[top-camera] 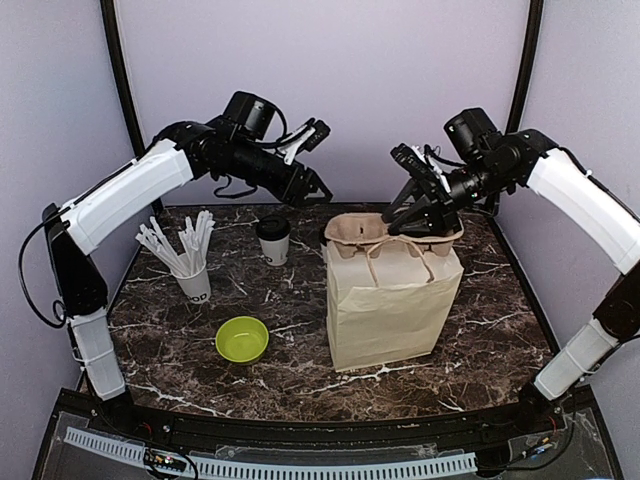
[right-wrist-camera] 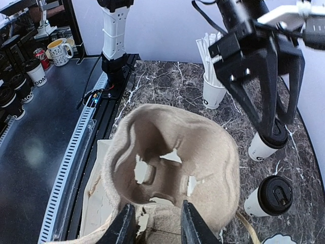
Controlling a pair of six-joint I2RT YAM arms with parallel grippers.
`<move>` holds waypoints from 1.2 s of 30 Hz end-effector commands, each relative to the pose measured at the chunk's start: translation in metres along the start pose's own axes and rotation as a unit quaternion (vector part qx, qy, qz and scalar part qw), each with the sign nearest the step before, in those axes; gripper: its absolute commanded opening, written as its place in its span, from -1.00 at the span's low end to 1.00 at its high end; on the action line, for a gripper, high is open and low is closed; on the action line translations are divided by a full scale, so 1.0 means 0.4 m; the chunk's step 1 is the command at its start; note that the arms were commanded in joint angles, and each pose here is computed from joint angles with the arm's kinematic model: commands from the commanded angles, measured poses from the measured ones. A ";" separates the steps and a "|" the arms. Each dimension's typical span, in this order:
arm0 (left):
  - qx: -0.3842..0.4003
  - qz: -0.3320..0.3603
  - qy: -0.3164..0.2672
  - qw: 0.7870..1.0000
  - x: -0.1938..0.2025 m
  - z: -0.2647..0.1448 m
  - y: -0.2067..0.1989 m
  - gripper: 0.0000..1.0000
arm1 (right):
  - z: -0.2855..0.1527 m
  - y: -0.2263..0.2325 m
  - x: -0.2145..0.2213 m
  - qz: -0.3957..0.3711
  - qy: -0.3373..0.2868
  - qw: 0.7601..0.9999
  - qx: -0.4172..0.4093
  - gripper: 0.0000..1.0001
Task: Pack the takeout coffee
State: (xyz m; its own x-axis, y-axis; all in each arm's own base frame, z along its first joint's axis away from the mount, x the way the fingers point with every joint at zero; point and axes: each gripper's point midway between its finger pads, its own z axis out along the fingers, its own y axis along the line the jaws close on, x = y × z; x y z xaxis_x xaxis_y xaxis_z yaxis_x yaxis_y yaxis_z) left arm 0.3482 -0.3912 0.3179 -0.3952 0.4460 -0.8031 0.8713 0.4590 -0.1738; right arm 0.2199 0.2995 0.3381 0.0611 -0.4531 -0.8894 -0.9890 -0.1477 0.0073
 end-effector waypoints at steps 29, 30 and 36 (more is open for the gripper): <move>0.152 0.263 -0.129 0.944 0.033 -0.227 -0.372 0.17 | -0.086 0.029 -0.113 -0.037 0.007 0.998 0.041 0.15; 0.151 0.269 -0.134 0.942 0.016 -0.229 -0.380 0.16 | -0.090 0.029 -0.114 -0.037 0.008 0.998 0.045 0.15; 0.149 0.290 -0.105 0.940 0.003 -0.165 -0.391 -0.03 | -0.130 0.022 -0.106 -0.030 0.006 0.996 0.078 0.16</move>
State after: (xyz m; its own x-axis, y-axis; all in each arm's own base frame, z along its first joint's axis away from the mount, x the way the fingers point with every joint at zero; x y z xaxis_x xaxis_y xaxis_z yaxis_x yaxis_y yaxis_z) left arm 0.1943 -0.4008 0.3801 0.1482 0.3646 -0.9193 0.9887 -0.0316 0.1468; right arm 0.2181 0.2849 0.3864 0.1233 -0.4722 -0.8728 -0.9919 -0.0864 -0.0934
